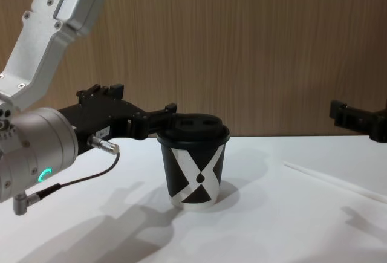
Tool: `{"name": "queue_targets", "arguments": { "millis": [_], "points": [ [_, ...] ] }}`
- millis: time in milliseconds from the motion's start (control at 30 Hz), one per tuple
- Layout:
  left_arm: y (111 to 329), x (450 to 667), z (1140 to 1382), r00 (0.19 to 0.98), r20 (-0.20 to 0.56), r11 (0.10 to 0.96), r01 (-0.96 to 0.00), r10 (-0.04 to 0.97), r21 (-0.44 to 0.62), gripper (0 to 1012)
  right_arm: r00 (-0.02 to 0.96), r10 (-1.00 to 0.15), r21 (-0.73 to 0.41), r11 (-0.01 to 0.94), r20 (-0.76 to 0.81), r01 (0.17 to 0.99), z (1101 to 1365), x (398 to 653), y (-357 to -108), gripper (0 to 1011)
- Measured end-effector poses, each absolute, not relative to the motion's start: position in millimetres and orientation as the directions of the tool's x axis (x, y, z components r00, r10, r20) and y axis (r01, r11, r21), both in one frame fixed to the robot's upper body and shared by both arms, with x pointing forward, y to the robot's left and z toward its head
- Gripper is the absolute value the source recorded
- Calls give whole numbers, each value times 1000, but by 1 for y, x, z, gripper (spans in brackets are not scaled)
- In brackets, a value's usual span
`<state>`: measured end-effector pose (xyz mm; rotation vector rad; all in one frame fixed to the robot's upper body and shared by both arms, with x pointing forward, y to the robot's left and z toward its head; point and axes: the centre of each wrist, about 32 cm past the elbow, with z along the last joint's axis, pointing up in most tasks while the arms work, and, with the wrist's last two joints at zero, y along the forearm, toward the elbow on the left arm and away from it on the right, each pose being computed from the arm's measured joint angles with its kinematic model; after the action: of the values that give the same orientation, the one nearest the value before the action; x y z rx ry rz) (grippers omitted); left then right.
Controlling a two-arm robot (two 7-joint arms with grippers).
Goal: Pick up the straw with one hand, pass it to the other hand, and insert it into the cup.
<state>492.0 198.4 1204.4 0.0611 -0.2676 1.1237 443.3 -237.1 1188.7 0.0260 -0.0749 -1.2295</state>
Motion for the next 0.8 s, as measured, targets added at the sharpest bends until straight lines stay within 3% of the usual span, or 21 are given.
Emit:
{"name": "queue_targets", "arguments": {
  "millis": [800],
  "points": [
    [198, 492, 1204, 404, 243, 434, -897, 882, -86, 1003, 333, -942, 61, 335, 43, 940, 1189, 443, -237, 1001]
  ]
}}
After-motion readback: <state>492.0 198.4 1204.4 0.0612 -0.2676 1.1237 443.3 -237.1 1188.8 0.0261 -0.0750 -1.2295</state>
